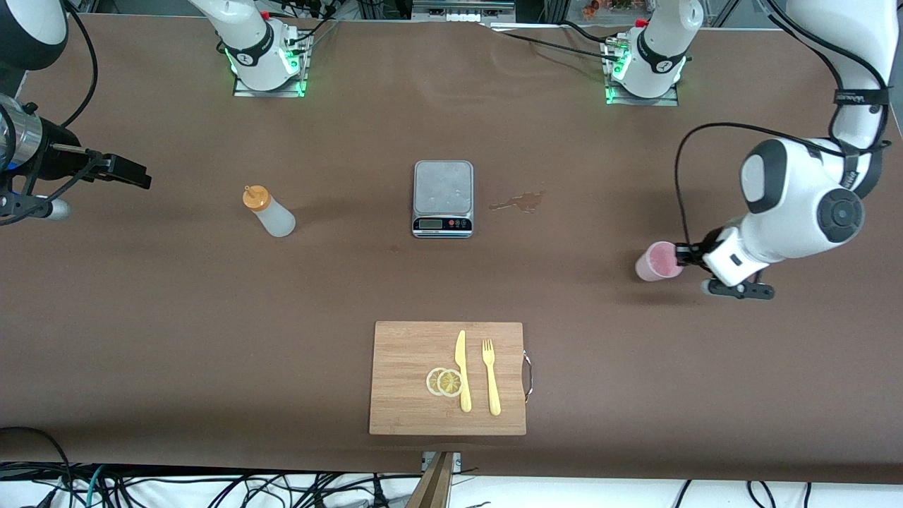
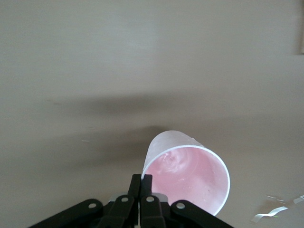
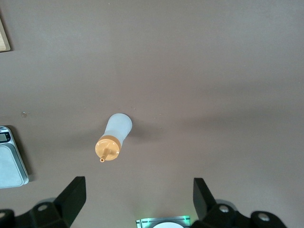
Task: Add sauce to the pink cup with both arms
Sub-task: 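Carry the pink cup with the left gripper onto the scale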
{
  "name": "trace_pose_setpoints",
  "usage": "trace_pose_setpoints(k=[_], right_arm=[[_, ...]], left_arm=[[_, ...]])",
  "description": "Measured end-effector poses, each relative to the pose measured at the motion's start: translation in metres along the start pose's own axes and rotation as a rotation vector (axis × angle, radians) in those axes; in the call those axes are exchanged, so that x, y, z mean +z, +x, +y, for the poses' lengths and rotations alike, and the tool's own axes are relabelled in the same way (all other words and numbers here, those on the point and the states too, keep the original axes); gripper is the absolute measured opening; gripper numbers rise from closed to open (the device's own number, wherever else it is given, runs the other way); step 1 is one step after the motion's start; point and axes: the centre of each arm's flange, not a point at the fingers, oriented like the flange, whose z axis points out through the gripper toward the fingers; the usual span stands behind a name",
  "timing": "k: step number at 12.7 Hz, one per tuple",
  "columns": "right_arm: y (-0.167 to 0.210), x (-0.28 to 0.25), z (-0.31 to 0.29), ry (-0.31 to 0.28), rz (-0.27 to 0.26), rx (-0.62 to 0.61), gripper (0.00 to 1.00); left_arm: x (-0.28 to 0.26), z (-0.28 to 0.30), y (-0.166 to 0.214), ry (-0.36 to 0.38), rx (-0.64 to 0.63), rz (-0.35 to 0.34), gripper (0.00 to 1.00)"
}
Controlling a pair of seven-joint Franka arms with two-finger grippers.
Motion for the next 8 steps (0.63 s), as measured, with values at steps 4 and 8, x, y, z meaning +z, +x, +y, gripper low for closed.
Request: trace_pose_setpoints(k=[4, 8], right_arm=[[0.000, -0.001, -0.002, 0.000, 0.002, -0.003, 1.00], [0.000, -0.001, -0.002, 0.000, 0.002, -0.005, 1.00]], left_arm=[[0.006, 0.149, -0.031, -0.033, -0.063, -0.041, 0.02], [0.020, 0.285, -0.086, -0.053, -0.117, -0.016, 0.02]])
